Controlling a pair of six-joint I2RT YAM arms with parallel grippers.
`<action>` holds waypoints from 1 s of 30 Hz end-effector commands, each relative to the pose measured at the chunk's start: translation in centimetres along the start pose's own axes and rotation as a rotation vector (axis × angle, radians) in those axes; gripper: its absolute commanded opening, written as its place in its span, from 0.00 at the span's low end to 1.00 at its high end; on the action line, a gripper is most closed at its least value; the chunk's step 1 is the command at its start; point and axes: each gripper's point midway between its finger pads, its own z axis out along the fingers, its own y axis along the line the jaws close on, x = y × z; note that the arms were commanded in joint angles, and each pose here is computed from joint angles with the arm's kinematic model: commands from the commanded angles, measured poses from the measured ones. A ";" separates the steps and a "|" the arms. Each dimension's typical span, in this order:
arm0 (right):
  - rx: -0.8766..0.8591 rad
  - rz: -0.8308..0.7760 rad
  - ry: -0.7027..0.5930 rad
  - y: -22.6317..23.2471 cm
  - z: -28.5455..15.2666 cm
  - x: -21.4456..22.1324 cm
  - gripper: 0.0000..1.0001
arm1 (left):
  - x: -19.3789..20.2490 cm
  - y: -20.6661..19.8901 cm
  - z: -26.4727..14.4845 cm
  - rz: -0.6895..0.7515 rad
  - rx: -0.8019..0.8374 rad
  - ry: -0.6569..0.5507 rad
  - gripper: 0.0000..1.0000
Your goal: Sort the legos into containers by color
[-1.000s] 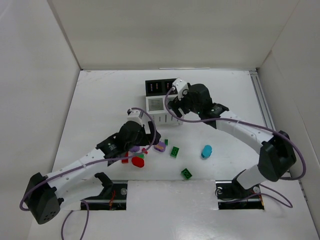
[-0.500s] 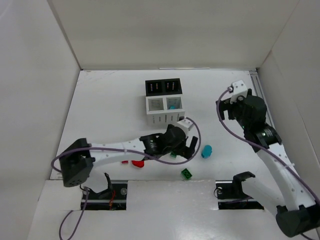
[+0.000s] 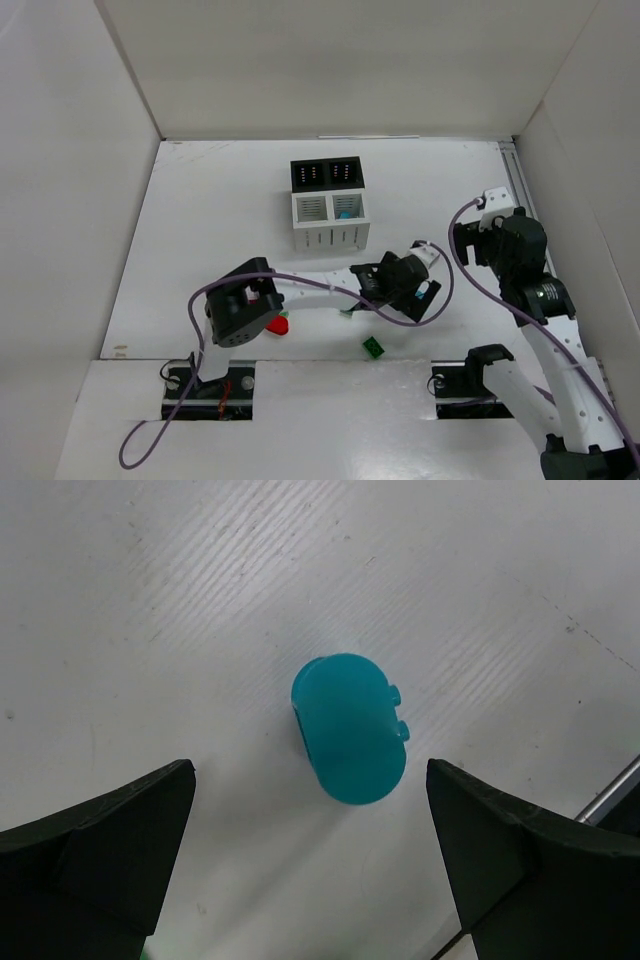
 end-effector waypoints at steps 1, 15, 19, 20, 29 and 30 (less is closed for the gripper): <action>0.012 0.017 -0.063 -0.4 -0.3 -1.5 1.00 | -1.3 -1.6 -0.1 0.012 0.029 -0.007 1.00; 0.058 0.013 -0.085 -1.4 -1.0 -2.1 1.00 | 0.1 -1.9 2.4 0.010 0.003 0.038 0.72; 0.060 0.014 -0.094 -1.5 -1.2 -2.2 1.00 | -0.1 -1.7 2.4 0.010 -0.011 0.031 0.46; 0.062 0.016 -0.102 -1.5 -1.4 -2.3 1.00 | -0.5 -1.6 2.1 0.008 -0.016 0.017 0.42; 0.045 0.019 -0.135 -1.0 -1.5 -1.9 1.00 | -6.8 1.9 -4.5 -0.060 -0.210 -0.187 0.30; 0.045 0.019 -0.135 -1.0 -1.5 -1.9 1.00 | -7.8 3.2 -6.2 -0.074 -0.245 -0.218 0.30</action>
